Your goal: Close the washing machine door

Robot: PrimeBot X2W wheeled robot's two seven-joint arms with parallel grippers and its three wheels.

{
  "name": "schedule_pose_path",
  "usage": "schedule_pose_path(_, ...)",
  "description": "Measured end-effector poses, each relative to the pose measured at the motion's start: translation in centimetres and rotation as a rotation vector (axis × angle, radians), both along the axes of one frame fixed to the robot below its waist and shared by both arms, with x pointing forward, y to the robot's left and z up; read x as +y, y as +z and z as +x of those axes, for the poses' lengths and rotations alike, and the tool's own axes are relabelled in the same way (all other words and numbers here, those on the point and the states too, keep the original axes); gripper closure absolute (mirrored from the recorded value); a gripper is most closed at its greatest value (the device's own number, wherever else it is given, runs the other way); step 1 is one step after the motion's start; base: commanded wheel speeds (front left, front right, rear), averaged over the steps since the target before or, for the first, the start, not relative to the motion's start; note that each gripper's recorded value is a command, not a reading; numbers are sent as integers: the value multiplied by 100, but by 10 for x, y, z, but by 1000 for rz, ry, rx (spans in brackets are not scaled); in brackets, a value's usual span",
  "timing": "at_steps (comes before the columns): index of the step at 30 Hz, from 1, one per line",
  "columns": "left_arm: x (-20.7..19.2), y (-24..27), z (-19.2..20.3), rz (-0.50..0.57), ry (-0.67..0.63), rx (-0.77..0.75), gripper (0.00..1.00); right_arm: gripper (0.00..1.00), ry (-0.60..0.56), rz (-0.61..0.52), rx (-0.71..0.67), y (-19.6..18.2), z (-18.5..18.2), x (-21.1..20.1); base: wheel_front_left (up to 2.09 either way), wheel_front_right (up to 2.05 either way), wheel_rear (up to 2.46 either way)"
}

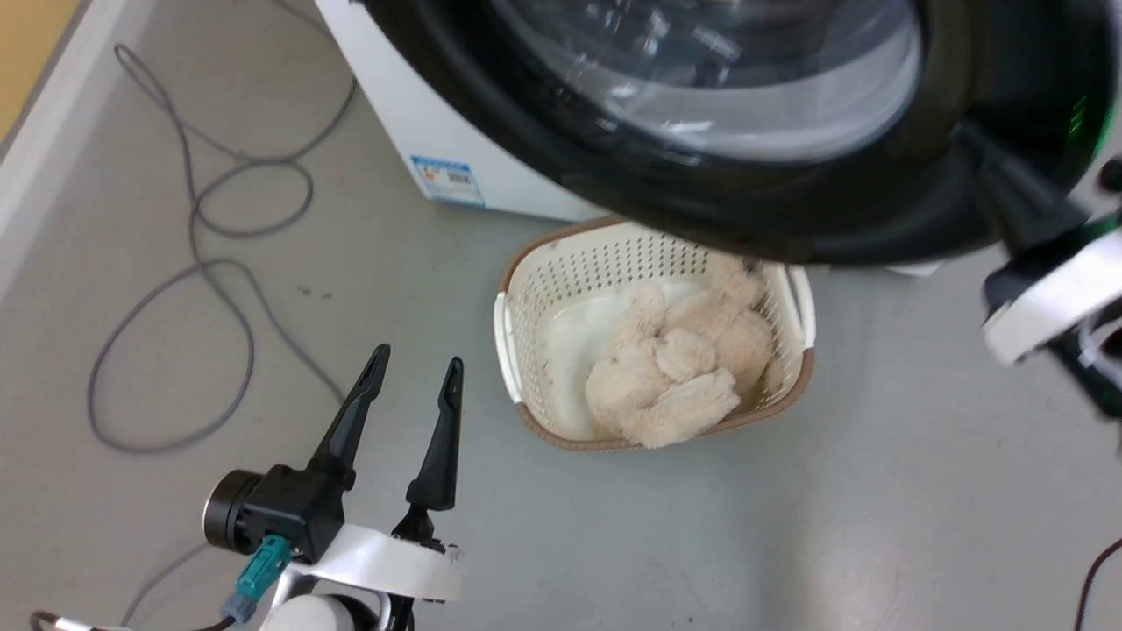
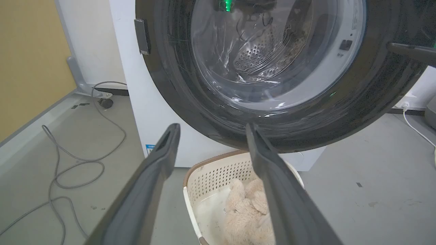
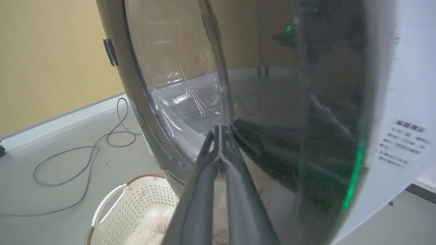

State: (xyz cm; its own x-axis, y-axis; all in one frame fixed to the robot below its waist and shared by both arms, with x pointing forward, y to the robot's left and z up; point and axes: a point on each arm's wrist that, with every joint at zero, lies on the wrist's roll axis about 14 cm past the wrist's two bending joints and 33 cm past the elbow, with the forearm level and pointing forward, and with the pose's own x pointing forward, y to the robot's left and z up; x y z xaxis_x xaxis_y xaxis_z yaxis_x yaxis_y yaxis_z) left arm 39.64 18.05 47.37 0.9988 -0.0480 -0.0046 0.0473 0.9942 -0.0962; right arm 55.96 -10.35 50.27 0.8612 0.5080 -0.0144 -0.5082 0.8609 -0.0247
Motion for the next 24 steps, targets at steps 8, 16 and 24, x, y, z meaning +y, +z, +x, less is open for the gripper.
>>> schedule_pose_path(8,6,-15,8,8,15,38,0,100,-86,3,28,-7,51,-16,0,0,0)
schedule_pose_path(16,8,-22,10,-10,28,60,0,100,-176,50,77,-15,88,-27,0,0,0)
schedule_pose_path(24,9,-21,9,-13,37,59,0,100,-208,90,129,-29,92,-19,0,0,0)
